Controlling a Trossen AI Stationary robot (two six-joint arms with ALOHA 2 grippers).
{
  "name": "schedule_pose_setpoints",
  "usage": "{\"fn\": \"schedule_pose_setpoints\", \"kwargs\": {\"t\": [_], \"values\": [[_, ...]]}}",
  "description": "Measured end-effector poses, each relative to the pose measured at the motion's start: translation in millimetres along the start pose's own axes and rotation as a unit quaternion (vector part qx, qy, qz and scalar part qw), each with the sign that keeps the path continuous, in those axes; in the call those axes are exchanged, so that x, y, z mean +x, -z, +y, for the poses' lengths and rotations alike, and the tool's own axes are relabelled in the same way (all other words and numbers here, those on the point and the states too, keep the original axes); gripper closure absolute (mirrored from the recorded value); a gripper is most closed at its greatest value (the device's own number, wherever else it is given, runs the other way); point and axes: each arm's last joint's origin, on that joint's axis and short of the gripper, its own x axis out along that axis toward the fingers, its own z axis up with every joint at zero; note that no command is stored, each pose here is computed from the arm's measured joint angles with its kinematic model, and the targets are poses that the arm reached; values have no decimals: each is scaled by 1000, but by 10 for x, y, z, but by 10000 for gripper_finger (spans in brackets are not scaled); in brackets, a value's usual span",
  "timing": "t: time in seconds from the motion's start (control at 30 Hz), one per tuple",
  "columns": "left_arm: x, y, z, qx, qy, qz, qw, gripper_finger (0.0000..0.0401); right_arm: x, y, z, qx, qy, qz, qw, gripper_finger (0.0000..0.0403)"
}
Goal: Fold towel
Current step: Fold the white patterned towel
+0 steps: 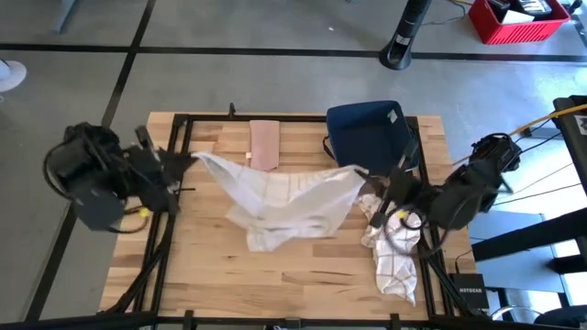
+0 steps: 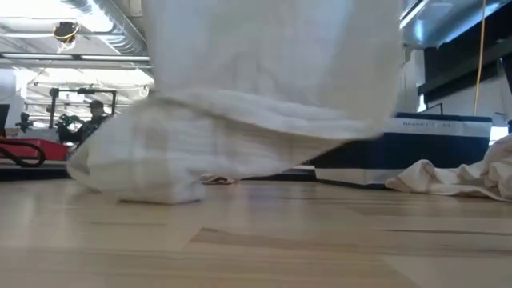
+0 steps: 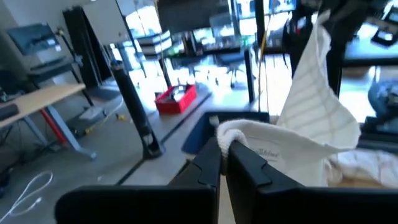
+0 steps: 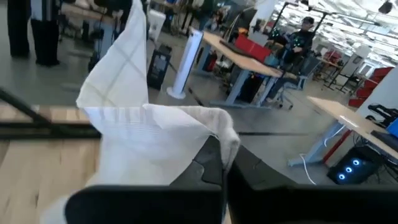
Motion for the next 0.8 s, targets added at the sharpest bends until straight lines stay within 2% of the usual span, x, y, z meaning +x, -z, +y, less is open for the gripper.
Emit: {"fn": "schedule_pose_setpoints", "kwargs": {"t": [0.13, 0.27, 0.37, 0.43, 0.57, 0.67, 0.8], "values": [[-40, -235, 131, -16, -26, -30, 999, 396, -49, -178, -175, 7, 9, -17, 1000, 399], [-73, -419, 230, -12, -32, -42, 999, 396, -129, -370, -363, 24, 15, -43, 999, 399], [-90, -520, 282, -4, -58, -47, 997, 396, -173, -483, -464, 26, 20, -62, 998, 399], [-99, -570, 312, 12, -80, -45, 996, 396, -197, -537, -519, 24, 23, -71, 997, 398], [-111, -633, 356, 28, -84, -43, 995, 396, -222, -589, -592, 14, 30, -78, 996, 398], [-100, -670, 445, 5, -94, -43, 995, 396, -176, -587, -622, 3, 43, -73, 996, 398], [-83, -681, 663, -22, -119, -41, 992, 396, -36, -577, -712, 16, 69, -67, 995, 398]]}}
